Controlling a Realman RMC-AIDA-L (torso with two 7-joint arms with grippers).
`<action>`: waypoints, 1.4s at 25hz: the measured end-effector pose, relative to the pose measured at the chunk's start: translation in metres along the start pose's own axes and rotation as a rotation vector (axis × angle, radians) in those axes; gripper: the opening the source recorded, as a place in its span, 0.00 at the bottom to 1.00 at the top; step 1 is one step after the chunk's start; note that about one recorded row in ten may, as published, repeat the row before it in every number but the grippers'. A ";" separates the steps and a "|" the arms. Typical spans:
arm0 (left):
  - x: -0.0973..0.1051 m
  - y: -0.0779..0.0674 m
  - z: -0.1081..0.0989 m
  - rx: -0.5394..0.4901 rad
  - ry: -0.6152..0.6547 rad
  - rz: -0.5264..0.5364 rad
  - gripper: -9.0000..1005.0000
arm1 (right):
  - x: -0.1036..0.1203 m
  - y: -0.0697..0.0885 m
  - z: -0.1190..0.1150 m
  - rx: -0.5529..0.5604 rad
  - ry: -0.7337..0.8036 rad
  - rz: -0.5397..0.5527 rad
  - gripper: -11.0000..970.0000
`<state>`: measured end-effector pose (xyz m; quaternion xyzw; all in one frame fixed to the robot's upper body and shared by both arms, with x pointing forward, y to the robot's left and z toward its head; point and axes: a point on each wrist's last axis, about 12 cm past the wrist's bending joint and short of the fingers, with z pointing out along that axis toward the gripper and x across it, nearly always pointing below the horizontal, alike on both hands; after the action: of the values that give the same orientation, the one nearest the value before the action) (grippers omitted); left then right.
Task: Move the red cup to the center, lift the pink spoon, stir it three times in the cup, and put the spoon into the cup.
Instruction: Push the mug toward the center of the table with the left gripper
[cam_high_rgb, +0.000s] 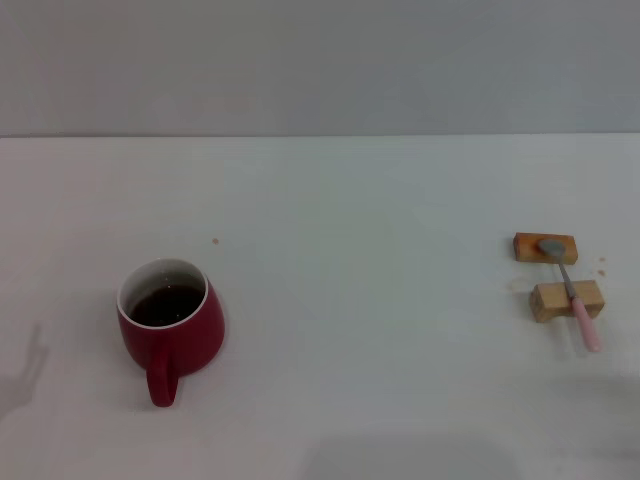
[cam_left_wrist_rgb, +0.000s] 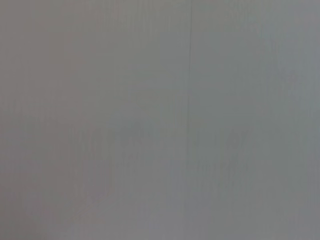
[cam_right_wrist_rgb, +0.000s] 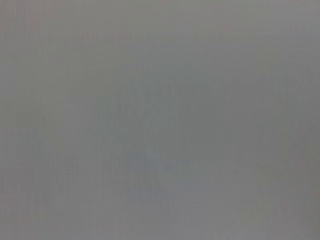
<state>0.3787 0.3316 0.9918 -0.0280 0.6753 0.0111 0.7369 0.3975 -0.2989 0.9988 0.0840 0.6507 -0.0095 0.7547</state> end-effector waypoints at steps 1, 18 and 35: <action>0.000 -0.001 0.002 0.002 -0.004 -0.005 0.86 | 0.000 0.001 0.000 -0.003 0.001 0.002 0.84; 0.003 0.002 0.010 -0.001 0.029 0.018 0.49 | -0.001 0.002 0.000 -0.013 -0.010 0.027 0.84; 0.008 -0.004 0.023 0.086 0.081 0.097 0.01 | -0.003 0.003 -0.002 -0.025 -0.022 0.026 0.84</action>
<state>0.4021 0.3286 0.9854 0.0358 0.7050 0.0166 0.7081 0.3959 -0.2964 1.0015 0.0831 0.6413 0.0074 0.7628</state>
